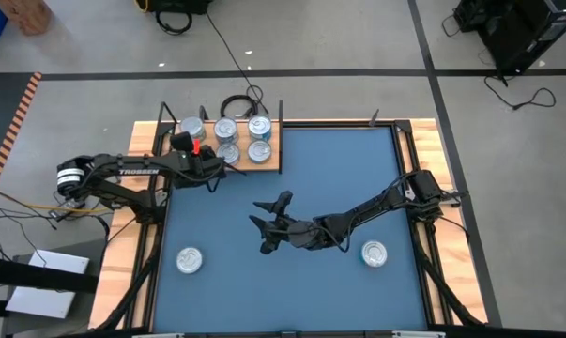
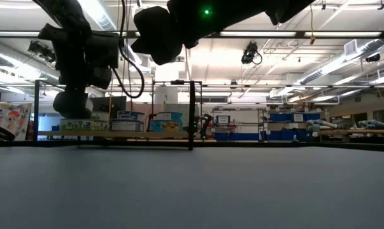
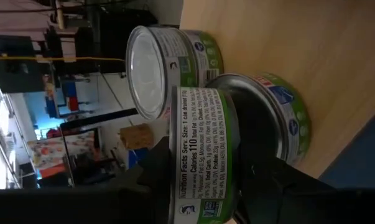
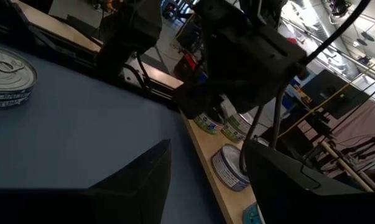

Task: Stack canned seafood by type on shelf
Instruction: Stack the green tuna can on top of the green tuna can on the shelf, then stack the yellow blue tuna can on top of the yellow blue tuna can on the shelf

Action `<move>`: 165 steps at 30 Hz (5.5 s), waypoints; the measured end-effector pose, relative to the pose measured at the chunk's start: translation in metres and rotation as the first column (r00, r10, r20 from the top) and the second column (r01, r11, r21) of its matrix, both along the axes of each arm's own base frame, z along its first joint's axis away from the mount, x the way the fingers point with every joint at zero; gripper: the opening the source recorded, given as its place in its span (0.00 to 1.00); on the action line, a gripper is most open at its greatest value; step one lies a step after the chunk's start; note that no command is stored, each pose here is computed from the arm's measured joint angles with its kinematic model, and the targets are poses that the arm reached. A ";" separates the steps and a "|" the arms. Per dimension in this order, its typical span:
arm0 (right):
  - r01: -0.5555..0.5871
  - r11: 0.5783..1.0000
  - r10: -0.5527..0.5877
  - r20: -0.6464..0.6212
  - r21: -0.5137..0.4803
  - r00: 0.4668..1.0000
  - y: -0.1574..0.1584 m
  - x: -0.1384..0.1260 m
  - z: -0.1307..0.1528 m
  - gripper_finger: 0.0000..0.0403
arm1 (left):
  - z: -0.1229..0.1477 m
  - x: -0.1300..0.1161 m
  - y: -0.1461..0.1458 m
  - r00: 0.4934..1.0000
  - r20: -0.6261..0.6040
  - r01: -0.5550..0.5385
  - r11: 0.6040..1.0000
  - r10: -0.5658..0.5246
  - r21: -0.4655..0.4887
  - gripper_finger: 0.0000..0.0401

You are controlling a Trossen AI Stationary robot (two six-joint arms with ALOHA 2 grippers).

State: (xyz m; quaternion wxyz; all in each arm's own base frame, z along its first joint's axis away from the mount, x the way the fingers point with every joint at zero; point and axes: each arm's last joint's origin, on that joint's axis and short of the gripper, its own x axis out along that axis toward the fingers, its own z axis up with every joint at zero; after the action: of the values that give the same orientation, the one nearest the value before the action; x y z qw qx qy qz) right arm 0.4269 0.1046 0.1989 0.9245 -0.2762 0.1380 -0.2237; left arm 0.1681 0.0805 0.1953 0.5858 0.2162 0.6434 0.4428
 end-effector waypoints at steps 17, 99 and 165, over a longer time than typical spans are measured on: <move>-0.004 1.000 0.004 0.006 0.001 1.000 0.000 0.000 0.001 0.52 | 0.004 0.002 -0.003 1.000 -0.012 0.027 0.992 -0.029 -0.124 0.64; 0.913 0.137 -0.274 -0.871 0.384 0.407 0.067 -0.187 -0.016 0.29 | 0.040 0.056 -0.199 0.232 0.925 0.772 0.636 -0.300 0.012 0.02; 0.300 0.385 0.120 -0.369 0.873 0.921 -0.002 -0.072 -0.003 0.00 | 0.032 0.082 -0.230 0.018 0.940 0.859 0.486 -0.342 0.161 0.01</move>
State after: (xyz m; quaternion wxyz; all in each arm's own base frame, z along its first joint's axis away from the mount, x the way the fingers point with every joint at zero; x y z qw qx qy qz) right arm 0.3552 0.1029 0.1960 0.8627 0.2515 0.4264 -0.1039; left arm 0.2504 -0.1490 0.2269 0.9906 0.0534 0.1256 -0.0013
